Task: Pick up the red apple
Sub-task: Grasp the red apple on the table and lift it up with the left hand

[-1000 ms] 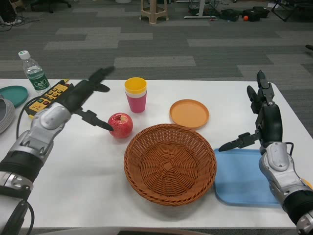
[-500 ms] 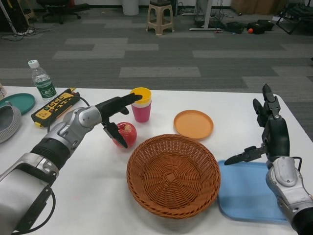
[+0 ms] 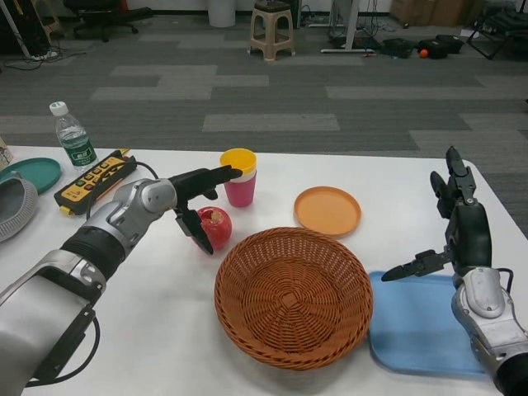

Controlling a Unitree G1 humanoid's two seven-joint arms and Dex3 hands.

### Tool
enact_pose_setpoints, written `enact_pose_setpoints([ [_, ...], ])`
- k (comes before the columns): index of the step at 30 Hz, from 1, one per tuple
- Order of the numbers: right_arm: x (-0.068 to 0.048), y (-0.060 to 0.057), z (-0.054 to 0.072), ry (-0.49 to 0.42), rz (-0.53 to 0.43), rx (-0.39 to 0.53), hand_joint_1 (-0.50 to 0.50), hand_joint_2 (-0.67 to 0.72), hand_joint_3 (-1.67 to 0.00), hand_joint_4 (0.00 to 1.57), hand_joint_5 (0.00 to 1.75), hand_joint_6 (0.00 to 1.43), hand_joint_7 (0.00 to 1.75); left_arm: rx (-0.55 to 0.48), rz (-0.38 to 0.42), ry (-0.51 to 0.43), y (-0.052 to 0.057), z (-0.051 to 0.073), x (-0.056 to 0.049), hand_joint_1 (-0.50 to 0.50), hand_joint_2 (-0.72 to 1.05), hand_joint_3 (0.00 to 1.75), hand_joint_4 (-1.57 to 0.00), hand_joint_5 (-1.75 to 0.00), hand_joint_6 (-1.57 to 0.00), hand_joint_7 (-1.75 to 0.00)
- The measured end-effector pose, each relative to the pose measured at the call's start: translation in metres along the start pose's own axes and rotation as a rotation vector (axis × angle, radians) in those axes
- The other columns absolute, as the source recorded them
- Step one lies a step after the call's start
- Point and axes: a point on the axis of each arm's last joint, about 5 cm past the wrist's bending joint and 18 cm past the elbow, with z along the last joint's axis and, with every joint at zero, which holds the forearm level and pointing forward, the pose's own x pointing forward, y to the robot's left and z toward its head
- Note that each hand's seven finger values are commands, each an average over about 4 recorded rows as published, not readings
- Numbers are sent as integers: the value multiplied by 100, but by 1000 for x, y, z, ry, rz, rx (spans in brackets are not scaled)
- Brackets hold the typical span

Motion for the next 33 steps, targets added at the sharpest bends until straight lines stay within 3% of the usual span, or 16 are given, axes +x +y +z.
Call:
enact_pose_setpoints([
  [10,0,-1,-1,7,-6,-4,-35,34,0,20,0,0,0,136,-26,92,2,-1,1,-50,25,0,0,-113,0,-28],
  [14,0,-1,-1,8,-7,-5,-35,34,0,20,0,0,0,203,-57,121,2,2,5,-50,16,0,0,-113,0,-26],
  [23,0,-1,-2,10,-11,-5,-33,41,0,20,0,0,0,338,-162,189,-4,6,16,-50,16,0,0,-113,0,-28],
  [33,0,-1,-2,12,-14,-3,-33,41,0,20,0,0,0,409,-245,243,-16,6,23,-50,25,0,0,-113,0,-28],
])
